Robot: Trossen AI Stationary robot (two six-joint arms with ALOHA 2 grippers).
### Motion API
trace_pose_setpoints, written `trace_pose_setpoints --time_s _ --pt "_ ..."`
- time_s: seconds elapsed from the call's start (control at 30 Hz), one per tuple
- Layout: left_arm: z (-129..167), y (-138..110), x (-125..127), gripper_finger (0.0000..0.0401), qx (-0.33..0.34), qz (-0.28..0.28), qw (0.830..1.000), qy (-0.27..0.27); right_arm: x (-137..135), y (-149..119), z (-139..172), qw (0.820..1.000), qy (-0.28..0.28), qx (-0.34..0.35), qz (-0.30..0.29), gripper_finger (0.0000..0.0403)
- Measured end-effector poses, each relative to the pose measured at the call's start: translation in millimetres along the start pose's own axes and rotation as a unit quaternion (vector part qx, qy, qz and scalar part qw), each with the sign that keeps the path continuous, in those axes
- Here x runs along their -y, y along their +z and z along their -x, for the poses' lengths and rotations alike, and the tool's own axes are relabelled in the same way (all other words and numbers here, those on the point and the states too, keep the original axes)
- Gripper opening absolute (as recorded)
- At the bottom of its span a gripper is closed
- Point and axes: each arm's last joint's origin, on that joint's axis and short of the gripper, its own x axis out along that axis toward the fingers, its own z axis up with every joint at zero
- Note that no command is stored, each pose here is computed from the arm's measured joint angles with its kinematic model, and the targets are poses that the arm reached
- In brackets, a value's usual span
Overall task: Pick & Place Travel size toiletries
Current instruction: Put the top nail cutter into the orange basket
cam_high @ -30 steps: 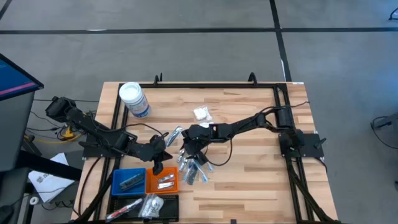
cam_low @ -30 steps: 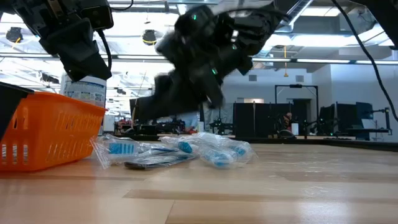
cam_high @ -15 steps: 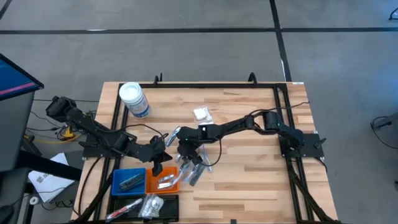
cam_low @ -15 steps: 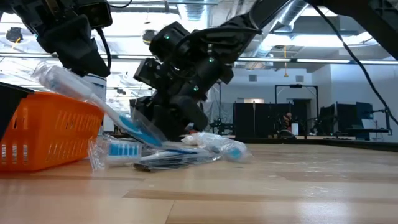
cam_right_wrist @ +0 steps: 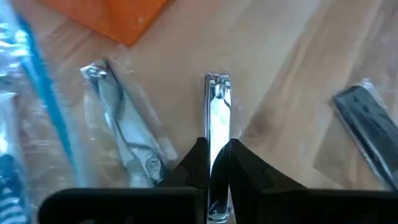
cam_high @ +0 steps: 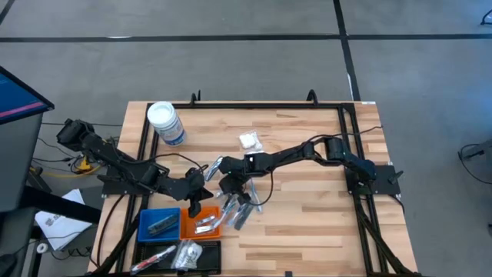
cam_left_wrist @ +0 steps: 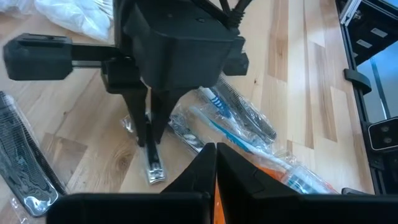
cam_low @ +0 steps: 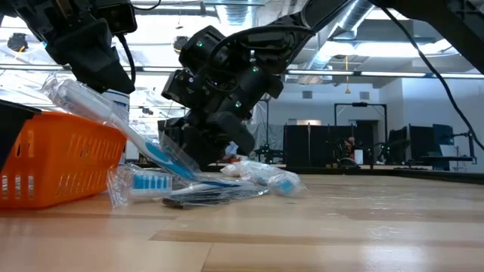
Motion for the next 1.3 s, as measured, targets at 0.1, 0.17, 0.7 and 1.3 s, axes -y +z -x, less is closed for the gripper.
trace_pose_setpoints --time_s 0.1,0.17,0.7,1.3 --pt "0.0 -0.1 -0.1 0.0005 0.0 0.0 1.0 0.0 0.7 -0.5 0.0 1.0 -0.004 -0.001 -0.001 0.0025" --pt "0.0 -0.1 -0.1 0.0005 0.0 0.0 1.0 0.0 1.4 -0.8 0.6 1.0 -0.007 -0.003 -0.001 0.0025" --pt "1.2 -2.6 3.1 0.0005 -0.003 -0.004 1.0 -0.006 -14.7 9.9 18.4 0.999 0.024 -0.029 0.014 0.0026" --pt "1.2 -2.6 3.0 0.0005 -0.002 -0.004 1.0 -0.006 -39.7 33.8 29.1 0.998 0.008 -0.028 0.062 0.0025"
